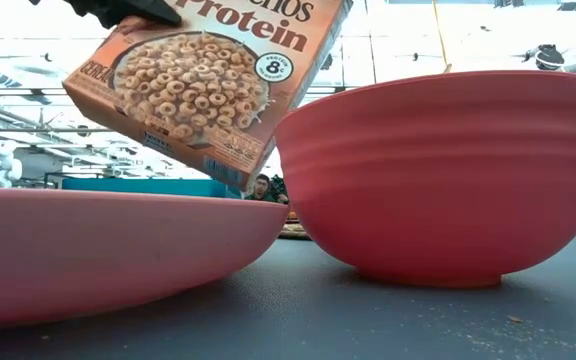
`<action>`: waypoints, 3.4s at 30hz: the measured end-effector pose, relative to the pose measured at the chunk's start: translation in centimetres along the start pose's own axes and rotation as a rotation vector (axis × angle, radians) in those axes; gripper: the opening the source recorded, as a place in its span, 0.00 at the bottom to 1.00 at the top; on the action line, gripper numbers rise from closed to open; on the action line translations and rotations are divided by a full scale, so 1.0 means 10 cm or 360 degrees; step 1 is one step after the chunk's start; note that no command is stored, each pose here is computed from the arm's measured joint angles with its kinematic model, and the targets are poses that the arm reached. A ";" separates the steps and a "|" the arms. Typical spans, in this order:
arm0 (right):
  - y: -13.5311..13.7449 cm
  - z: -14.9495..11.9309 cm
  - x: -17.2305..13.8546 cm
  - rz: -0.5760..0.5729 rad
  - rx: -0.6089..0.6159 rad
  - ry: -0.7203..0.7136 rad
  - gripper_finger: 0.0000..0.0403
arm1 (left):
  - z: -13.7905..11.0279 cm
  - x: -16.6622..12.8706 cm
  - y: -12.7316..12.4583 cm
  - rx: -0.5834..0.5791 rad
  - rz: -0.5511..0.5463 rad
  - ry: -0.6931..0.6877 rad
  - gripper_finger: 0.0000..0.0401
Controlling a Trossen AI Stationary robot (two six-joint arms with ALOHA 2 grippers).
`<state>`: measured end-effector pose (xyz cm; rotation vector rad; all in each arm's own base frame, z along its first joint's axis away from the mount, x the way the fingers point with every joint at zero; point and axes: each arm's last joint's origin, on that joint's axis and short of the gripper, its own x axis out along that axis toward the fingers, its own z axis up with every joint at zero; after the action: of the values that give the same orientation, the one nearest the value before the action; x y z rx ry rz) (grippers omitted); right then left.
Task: Arrange a breakfast setting
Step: Pour the cereal into the pink bowl
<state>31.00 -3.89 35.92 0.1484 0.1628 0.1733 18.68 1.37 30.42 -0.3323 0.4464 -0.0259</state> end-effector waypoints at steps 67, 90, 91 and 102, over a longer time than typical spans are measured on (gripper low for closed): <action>0.25 0.58 -0.86 -0.0441 -0.0391 -0.0507 0.00 | -0.30 -0.62 0.00 -0.0019 0.0255 0.0158 0.38; 0.25 0.59 -0.86 -0.0433 -0.0404 -0.0530 0.00 | -0.21 -0.41 0.04 0.0239 0.0370 0.0103 0.82; 0.25 0.60 -0.86 -0.0432 -0.0412 -0.0537 0.00 | -0.20 -0.40 0.03 0.0266 0.0358 0.0056 0.82; 0.26 0.62 -0.87 -0.0429 -0.0438 -0.0577 0.00 | -0.55 0.00 0.21 0.0330 0.0214 -0.0690 0.82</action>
<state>23.19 -3.78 43.68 -0.1179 -0.2023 -0.1019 16.23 1.67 25.12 -0.0968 0.0339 0.1285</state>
